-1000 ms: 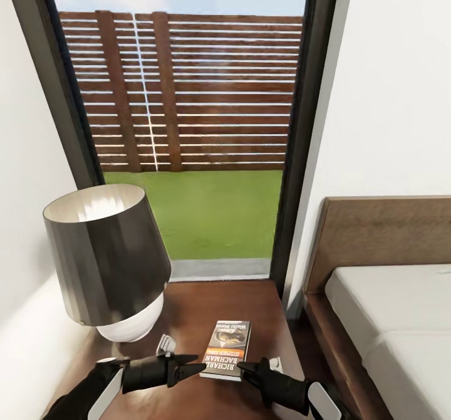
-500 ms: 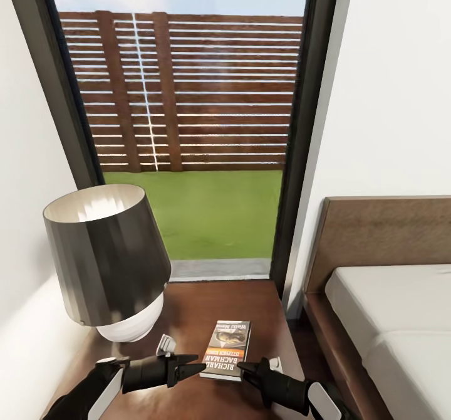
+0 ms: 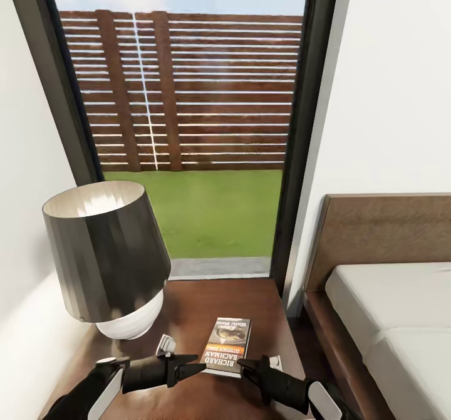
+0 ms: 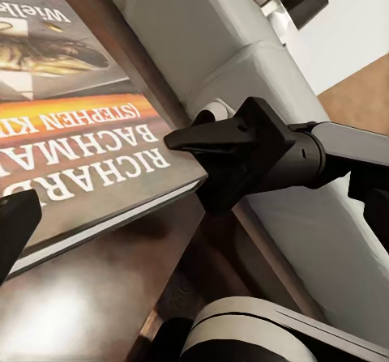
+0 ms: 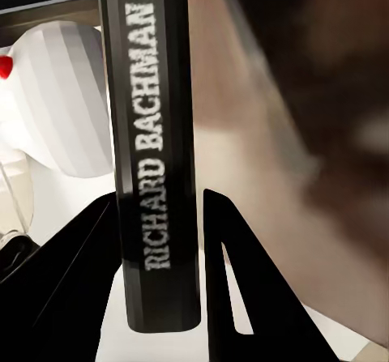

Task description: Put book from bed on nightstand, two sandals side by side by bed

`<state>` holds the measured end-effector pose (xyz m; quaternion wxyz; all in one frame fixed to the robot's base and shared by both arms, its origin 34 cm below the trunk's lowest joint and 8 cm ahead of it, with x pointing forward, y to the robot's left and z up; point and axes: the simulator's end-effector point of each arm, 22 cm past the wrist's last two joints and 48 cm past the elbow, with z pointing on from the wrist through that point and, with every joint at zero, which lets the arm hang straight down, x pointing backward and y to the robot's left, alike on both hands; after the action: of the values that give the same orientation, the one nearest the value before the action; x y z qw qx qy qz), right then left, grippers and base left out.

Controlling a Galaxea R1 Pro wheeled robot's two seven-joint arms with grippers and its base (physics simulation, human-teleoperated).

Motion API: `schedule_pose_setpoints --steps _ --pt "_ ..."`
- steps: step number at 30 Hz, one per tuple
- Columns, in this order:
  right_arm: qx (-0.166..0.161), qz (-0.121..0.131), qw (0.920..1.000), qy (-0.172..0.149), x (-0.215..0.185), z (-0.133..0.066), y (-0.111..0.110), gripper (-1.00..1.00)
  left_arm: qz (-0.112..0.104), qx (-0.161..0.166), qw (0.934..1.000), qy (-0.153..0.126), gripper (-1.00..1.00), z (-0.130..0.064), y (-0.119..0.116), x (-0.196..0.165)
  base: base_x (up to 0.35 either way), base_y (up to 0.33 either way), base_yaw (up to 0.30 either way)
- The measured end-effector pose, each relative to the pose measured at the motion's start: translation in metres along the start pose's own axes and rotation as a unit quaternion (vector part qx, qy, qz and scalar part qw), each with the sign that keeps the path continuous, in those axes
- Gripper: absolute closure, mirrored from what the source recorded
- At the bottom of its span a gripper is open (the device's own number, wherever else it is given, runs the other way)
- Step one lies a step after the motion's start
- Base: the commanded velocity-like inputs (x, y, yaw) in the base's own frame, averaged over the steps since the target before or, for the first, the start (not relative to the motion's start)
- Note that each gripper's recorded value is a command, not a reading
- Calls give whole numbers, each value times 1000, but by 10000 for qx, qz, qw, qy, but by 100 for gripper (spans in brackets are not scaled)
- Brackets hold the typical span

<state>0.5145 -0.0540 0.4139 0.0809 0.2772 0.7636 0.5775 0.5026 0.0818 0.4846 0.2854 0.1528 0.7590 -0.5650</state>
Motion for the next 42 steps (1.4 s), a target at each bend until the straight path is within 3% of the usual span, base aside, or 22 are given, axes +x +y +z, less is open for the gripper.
schedule_pose_setpoints --steps 19,20,23,42 --pt "88 -139 9999 -5 -2 0 0 100 -1 -7 10000 0 -100 0 0 0 0 0 0" --pt "88 -139 9999 -5 -2 0 0 -100 -1 -7 10000 0 -100 0 0 0 0 0 0" --pt "216 -279 9994 -5 -3 -1 -6 -100 -2 -8 10000 1 -100 0 0 0 0 0 0" --pt "206 -262 9994 -1 -2 -1 -6 -100 -2 -8 10000 1 -100 0 0 0 0 0 0"
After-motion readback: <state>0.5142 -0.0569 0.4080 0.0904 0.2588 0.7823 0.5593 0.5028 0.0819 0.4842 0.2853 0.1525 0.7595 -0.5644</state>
